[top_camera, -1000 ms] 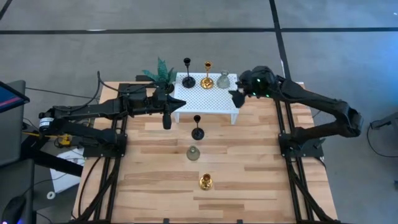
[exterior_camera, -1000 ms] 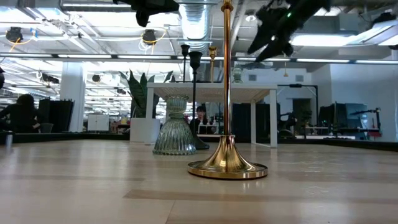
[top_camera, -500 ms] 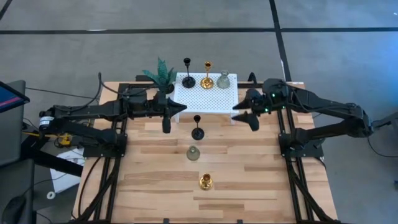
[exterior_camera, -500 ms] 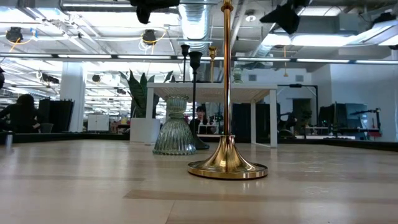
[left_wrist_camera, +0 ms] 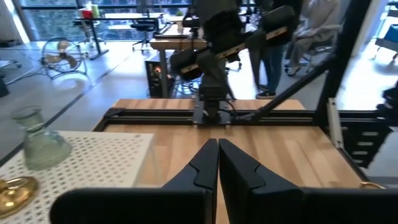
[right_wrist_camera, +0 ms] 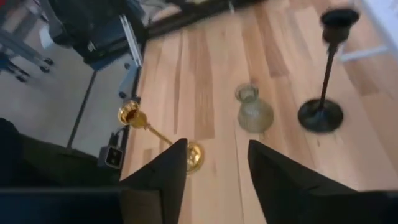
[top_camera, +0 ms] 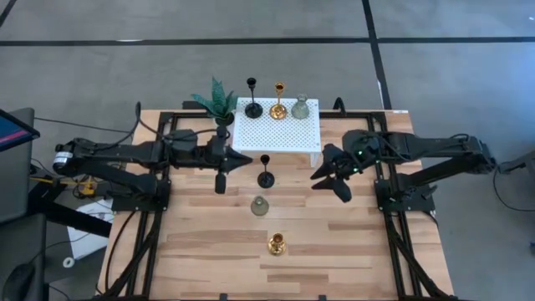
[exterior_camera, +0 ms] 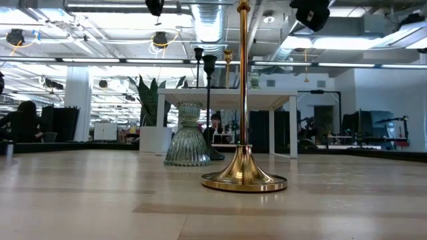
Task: Pick & Place candle stick holders
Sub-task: Align the black candle holder on the shelf with the other black candle holder
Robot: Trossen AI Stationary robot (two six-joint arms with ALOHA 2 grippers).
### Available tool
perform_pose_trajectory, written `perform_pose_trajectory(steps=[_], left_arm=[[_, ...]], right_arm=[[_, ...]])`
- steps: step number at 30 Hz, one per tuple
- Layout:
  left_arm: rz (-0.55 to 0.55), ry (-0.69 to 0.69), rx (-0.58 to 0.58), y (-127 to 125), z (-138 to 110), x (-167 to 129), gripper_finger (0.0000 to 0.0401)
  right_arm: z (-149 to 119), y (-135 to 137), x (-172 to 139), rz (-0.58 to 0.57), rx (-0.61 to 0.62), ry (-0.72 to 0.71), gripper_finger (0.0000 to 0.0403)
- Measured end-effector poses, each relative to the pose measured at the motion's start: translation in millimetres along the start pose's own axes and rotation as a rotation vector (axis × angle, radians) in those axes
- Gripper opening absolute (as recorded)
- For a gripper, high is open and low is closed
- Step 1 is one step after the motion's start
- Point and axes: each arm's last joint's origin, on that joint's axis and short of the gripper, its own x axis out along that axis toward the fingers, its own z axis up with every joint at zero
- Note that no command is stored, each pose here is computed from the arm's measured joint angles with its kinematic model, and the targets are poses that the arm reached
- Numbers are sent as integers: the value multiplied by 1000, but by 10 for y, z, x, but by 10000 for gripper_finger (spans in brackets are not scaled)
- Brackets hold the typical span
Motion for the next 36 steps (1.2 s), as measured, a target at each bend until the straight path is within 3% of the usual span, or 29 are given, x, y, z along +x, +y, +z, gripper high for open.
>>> perform_pose_trajectory(steps=[7,11,17,27,36], left_arm=[[-61,16,-25,-121,-11,-7,12],[-17,128,-111,-140,-124,12,6],[14,318,-119,-168,-415,244,9],[44,537,-83,-236,-934,698,12],[169,534,-50,-192,-955,718,5]], right_arm=[[16,-5,156,1,-3,17,101],[51,-13,224,5,-14,-6,63],[116,-1,266,22,-85,-63,7],[152,25,209,36,-114,-111,3],[156,31,186,35,-116,-122,1]])
